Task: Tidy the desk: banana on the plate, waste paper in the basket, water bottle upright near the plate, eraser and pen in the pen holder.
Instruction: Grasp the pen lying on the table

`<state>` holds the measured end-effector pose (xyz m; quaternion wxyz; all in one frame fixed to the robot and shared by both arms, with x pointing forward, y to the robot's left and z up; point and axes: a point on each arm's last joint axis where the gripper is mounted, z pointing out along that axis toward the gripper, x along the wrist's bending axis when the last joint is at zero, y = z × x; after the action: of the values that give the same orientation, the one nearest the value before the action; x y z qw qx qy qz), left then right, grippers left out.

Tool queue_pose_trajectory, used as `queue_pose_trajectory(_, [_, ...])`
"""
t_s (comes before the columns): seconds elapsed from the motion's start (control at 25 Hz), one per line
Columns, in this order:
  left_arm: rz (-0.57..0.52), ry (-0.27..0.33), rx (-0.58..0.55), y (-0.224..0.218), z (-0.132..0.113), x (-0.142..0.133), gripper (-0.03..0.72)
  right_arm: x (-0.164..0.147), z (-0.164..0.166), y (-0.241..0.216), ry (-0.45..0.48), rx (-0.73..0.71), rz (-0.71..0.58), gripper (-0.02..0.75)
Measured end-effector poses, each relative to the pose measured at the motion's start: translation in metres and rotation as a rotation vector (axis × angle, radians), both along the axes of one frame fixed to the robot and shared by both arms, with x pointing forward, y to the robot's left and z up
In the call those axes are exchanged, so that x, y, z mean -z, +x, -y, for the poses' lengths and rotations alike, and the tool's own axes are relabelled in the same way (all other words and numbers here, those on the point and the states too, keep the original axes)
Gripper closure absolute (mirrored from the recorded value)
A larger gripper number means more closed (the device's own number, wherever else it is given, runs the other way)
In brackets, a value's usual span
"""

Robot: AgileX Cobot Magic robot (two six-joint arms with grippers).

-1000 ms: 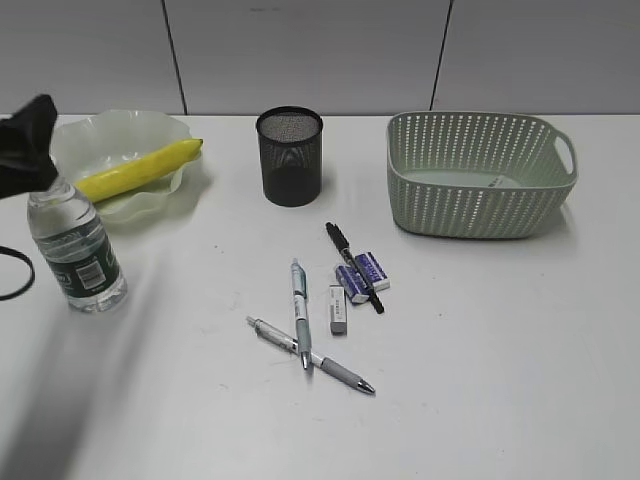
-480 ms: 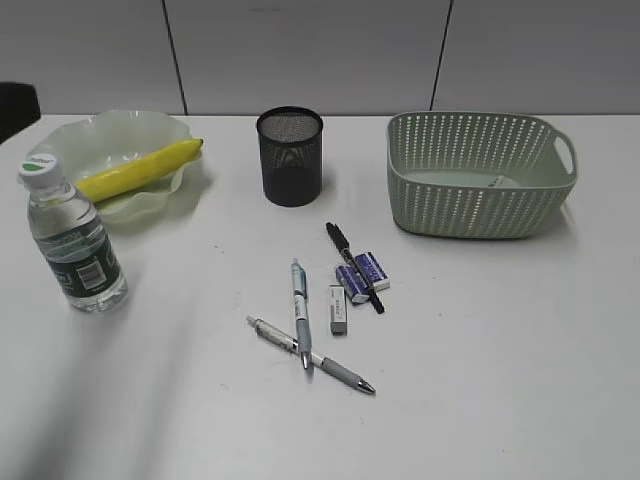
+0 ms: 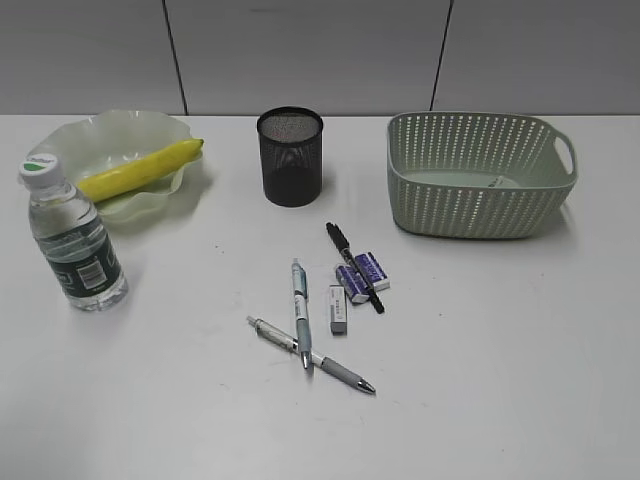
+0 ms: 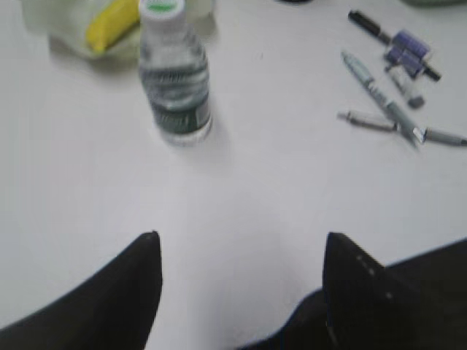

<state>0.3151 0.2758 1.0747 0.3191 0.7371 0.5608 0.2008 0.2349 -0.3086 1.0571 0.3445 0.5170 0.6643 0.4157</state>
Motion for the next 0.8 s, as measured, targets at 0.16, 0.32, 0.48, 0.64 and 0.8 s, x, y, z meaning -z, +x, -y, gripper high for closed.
queue_pose_trajectory(0.16, [-0.076,0.067,-0.095,-0.029,-0.015,0.005,0.181,0.000,0.000,0.000,0.000,0.000,0.000,0.199])
queue_pose_trajectory(0.32, [0.032,0.063,-0.139,-0.054,-0.022,0.002,0.181,0.000,0.000,0.000,0.000,0.000,0.000,0.199])
queue_pose_trajectory(0.48, [0.159,0.053,-0.157,-0.079,-0.028,0.009,0.190,0.000,0.000,0.000,0.000,0.000,0.000,0.199])
queue_pose_trajectory(0.64, [0.279,0.029,-0.170,-0.098,-0.032,0.011,0.225,0.000,0.000,0.000,-0.003,-0.002,0.004,0.199])
queue_pose_trajectory(0.8, [0.320,0.022,-0.171,-0.094,-0.031,0.010,0.246,-0.006,-0.006,0.010,-0.062,-0.054,-0.013,0.199])
